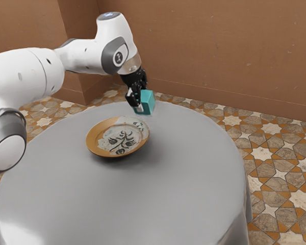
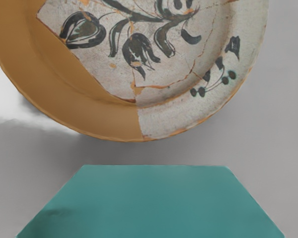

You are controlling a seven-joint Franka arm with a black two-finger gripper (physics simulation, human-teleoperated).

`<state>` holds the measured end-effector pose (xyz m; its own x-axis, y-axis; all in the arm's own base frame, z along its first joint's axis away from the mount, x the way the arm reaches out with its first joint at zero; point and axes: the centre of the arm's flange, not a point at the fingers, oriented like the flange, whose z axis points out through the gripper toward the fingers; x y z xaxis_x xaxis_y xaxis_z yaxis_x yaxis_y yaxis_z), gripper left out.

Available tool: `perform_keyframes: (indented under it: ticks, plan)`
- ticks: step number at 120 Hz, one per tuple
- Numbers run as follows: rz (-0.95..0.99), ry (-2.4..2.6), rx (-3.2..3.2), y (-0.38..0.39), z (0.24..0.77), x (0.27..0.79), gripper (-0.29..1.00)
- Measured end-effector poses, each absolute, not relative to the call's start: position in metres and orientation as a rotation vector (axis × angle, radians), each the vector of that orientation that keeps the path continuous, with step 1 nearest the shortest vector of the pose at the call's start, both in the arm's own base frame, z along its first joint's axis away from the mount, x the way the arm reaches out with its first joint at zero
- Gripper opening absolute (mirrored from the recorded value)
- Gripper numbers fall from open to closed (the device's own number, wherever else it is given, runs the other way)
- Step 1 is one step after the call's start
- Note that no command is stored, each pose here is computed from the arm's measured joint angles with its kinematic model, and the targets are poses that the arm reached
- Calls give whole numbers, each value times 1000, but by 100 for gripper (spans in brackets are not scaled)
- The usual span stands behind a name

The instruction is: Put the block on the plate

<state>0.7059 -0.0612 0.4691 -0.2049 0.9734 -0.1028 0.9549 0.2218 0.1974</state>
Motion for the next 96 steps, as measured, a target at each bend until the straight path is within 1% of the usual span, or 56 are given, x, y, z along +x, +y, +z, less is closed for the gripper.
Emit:
perform_keyframes:
  ticks: [14,24,36,55,96]
  plan:
    - [179,2317,1832,-42,478,709,40]
    - [188,2364,1821,-18,468,713,39]
    - [181,2430,1797,16,450,717,39]
    - [86,2499,1781,51,403,721,39]
    - [-11,2537,1810,64,334,732,39]
